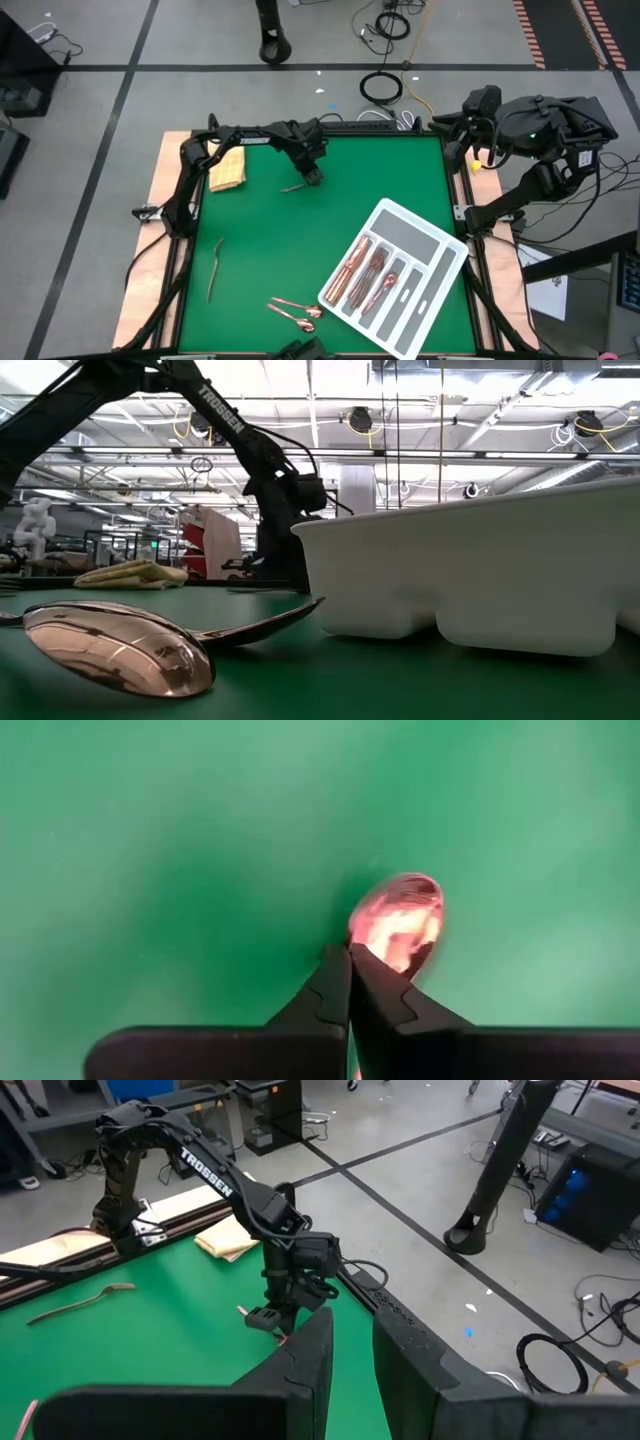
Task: Sort silverware
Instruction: Put the gold spoon into the white cutlery tray
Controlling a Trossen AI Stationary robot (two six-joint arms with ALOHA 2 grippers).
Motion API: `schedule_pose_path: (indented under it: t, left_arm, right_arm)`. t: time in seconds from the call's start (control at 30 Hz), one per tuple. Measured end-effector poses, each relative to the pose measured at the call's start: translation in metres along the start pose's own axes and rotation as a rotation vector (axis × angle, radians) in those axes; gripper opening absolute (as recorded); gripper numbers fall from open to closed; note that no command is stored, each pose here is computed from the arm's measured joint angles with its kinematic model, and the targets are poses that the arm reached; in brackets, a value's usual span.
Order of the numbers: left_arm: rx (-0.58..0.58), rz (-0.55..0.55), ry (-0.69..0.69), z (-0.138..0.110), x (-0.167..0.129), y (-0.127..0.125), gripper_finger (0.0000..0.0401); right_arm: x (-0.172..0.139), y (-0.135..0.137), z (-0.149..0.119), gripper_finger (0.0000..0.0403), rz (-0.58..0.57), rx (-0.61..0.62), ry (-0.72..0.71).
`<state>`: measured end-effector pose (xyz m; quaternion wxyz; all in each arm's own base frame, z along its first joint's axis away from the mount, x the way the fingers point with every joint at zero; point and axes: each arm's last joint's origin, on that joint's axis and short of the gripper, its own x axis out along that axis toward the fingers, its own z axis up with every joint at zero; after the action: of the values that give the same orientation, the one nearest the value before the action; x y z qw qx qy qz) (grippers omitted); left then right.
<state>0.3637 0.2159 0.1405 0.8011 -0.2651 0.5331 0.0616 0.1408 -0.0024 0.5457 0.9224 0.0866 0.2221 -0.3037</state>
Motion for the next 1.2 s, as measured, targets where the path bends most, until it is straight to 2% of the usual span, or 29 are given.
schedule_pose_path:
  t: [0.2, 0.37, 0.5, 0.67, 0.83, 0.97, 1.2]
  left_arm:
    - [0.029, 0.005, -0.060, 0.004, -0.025, -0.009, 0.0002]
    - [0.070, 0.055, -0.112, 0.008, -0.041, -0.016, 0.0007]
    - [0.168, 0.033, -0.115, 0.009, -0.038, -0.025, 0.0050]
    - [0.299, 0.041, -0.097, 0.008, -0.031, -0.037, 0.0133]
    - [0.323, 0.086, -0.086, 0.008, -0.025, -0.038, 0.0199]
    - [0.307, 0.098, -0.066, 0.007, -0.020, -0.033, 0.0220]
    - [0.312, 0.097, -0.044, 0.007, 0.001, -0.030, 0.0223]
  right_arm:
    - [0.000, 0.000, 0.000, 0.0063, 0.003, -0.001, 0.002]
    - [0.000, 0.000, 0.000, 0.0063, 0.012, -0.015, 0.006]
    - [0.000, 0.000, 0.000, 0.0063, 0.013, -0.021, 0.007]
    - [0.000, 0.000, 0.000, 0.0064, 0.013, -0.021, 0.006]
    - [0.000, 0.000, 0.000, 0.0064, 0.013, -0.021, 0.006]
    - [0.000, 0.000, 0.000, 0.0064, 0.013, -0.015, 0.006]
    - [0.001, 0.002, 0.001, 0.0063, 0.015, -0.008, -0.001]
